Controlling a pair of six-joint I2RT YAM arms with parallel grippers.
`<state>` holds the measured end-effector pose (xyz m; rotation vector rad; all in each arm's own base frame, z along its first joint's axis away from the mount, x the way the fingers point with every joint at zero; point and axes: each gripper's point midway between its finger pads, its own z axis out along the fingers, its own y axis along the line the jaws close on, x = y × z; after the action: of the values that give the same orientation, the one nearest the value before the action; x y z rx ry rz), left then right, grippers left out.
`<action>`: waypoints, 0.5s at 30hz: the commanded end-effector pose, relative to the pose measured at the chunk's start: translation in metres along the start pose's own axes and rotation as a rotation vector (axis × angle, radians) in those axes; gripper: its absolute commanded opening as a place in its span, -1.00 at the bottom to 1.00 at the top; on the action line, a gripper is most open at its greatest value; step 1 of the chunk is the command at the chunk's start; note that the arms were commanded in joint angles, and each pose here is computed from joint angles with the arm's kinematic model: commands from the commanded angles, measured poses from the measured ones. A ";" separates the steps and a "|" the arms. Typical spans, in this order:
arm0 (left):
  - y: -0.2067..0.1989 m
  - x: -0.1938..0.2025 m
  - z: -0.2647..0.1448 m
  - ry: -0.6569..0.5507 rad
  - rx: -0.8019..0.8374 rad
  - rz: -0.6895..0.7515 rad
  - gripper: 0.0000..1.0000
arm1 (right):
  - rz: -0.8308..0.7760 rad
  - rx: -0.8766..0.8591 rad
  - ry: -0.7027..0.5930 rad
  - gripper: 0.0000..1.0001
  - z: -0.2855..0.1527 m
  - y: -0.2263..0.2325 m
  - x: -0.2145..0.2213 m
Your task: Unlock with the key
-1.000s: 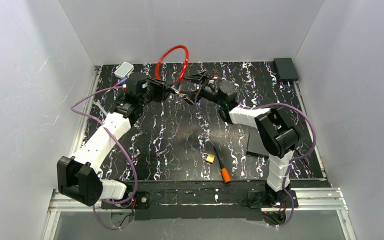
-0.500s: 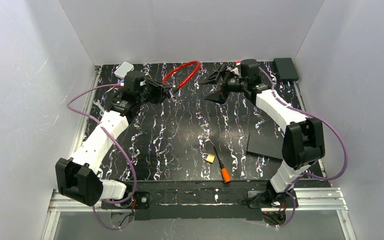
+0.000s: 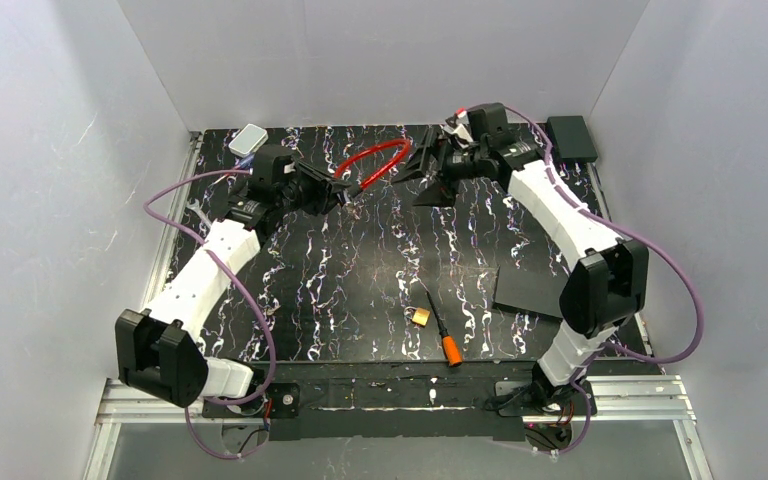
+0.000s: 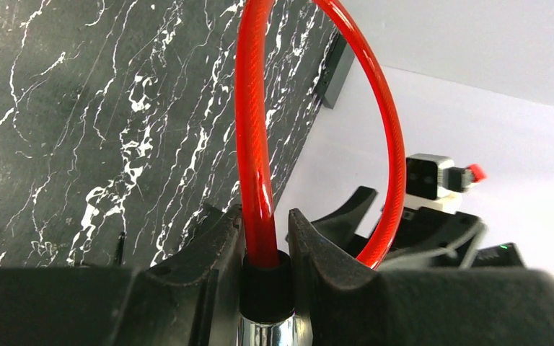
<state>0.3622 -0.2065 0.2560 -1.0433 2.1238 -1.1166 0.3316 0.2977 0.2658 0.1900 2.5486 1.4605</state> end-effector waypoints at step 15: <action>0.020 0.014 -0.002 0.080 -0.133 -0.075 -1.00 | -0.656 0.102 -0.007 0.61 0.007 0.063 0.021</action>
<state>0.3520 -0.2078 0.2276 -1.1173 2.2293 -1.0715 0.3251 0.3373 0.2901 -0.2225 2.5046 1.2600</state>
